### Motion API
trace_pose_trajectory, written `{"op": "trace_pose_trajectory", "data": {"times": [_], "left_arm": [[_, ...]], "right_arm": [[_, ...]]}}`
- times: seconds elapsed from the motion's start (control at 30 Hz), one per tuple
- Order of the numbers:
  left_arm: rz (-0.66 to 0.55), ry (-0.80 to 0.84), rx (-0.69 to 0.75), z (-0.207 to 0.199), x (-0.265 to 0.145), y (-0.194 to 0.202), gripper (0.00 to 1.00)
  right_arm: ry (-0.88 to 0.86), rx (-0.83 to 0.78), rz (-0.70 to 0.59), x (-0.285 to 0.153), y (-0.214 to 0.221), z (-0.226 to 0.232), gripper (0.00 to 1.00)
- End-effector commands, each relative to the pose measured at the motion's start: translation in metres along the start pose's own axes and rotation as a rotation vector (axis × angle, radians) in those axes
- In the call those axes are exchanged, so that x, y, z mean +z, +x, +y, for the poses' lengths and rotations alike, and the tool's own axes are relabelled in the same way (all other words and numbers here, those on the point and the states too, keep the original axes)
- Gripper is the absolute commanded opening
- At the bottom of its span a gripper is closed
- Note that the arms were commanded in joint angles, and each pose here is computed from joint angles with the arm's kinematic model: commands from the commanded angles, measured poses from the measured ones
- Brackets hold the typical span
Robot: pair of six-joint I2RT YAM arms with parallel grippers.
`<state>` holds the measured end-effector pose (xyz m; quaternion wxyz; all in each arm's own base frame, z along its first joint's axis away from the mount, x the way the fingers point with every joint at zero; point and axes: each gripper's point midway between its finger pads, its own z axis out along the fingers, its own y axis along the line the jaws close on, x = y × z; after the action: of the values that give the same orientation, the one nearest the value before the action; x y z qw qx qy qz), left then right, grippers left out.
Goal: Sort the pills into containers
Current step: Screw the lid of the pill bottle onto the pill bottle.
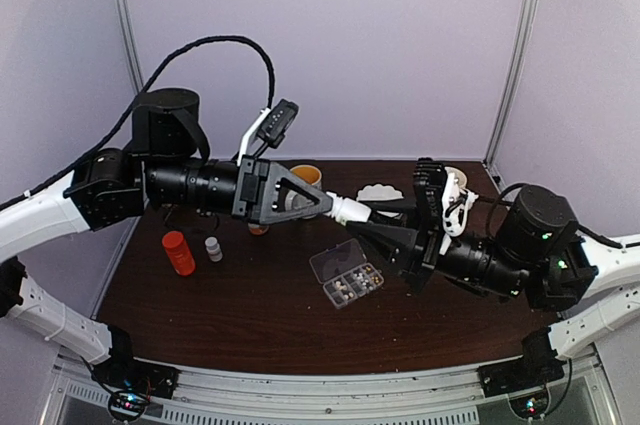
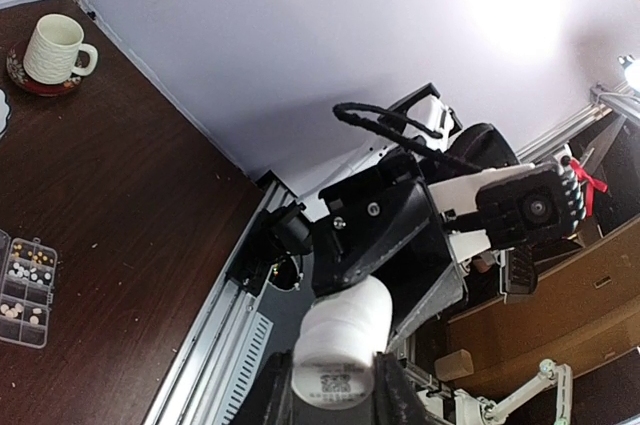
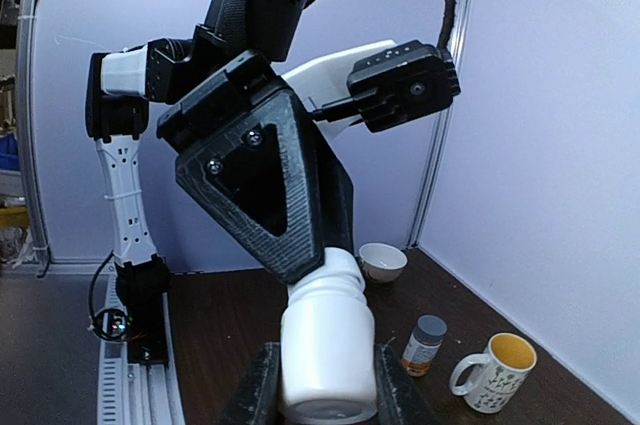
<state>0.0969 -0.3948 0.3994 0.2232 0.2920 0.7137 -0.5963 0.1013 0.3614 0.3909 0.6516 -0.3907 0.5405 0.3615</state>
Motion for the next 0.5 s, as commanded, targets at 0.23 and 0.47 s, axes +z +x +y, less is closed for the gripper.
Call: {"op": "trace_pose_trajectory", "data": {"times": [0.23,0.47], "left_arm": [[0.036,0.199,0.137,-0.033,0.009,0.017,0.03],[0.184,0.298,0.092,-0.049,0.027,0.026,0.04]], "right_arm": [[-0.103,0.086,-0.071,-0.001,-0.032,0.013,0.00],[-0.118,0.120,-0.109,-0.009,-0.034,0.014,0.00]]}}
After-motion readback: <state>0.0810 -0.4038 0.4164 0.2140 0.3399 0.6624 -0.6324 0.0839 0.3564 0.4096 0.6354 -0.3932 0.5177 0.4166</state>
